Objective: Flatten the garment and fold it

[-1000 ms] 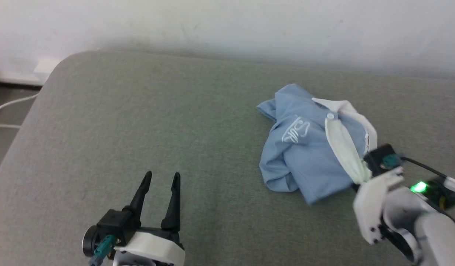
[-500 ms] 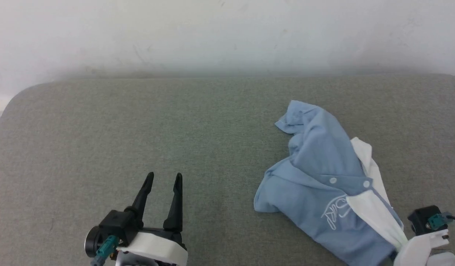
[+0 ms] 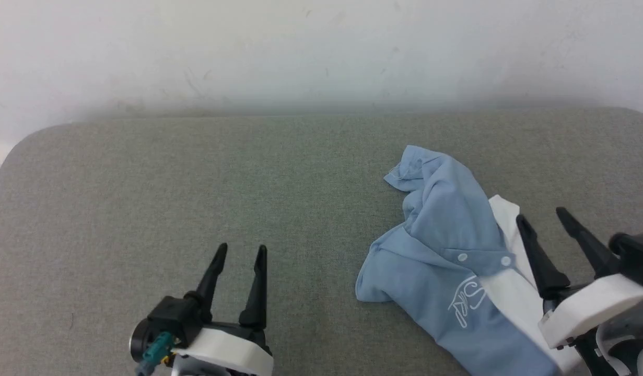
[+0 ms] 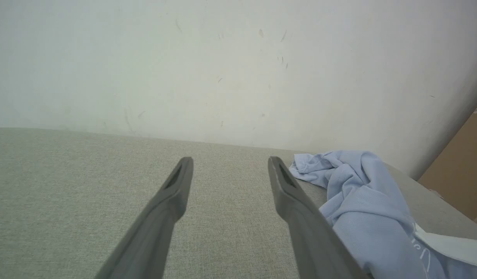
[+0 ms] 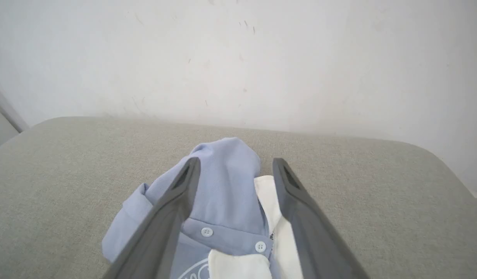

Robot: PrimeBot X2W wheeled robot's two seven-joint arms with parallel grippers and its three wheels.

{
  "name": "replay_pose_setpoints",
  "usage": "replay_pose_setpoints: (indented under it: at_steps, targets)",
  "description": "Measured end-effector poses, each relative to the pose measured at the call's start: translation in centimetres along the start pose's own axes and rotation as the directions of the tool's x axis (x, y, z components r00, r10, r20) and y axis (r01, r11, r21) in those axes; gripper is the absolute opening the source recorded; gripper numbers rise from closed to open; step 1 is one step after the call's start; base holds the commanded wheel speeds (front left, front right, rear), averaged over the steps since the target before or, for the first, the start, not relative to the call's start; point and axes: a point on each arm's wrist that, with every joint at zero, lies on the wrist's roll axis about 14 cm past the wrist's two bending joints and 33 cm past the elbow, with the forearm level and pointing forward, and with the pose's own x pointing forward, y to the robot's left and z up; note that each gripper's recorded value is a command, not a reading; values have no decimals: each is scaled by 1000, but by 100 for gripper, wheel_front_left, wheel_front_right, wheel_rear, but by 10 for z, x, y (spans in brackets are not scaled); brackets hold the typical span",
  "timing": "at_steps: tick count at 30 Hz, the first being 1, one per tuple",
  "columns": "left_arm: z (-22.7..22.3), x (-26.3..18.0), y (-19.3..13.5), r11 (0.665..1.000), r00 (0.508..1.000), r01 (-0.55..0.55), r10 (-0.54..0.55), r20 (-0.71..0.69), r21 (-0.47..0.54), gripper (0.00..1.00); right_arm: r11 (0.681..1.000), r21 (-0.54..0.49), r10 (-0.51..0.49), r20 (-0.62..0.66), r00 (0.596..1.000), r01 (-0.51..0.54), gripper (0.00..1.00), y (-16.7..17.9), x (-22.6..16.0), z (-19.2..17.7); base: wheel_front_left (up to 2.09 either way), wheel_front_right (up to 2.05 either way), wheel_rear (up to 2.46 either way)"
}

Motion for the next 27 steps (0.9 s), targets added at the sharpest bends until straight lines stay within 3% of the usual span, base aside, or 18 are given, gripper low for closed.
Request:
replay_pose_setpoints:
  at_steps: [5,9,13,18,27]
  targets:
    - [-19,-2,-17,998,996,60,-61,-62,-17,100,998,26,-58,147,987,55,100,-10,1,11,0,0,0]
    - [-42,7,-49,984,961,176,-179,-210,-32,100,995,30,-103,189,977,99,100,-17,3,10,0,0,0]
    - [-70,15,-84,950,859,310,-300,-415,-46,100,993,14,-116,190,975,115,100,-20,10,5,0,0,0]
    - [-104,15,-110,905,666,416,-367,-650,-85,100,992,1,-122,190,974,124,100,-22,23,1,0,0,0]
    - [-135,41,-109,894,570,443,-342,-747,-72,100,989,-11,-146,142,979,149,100,-30,33,-21,0,0,0]
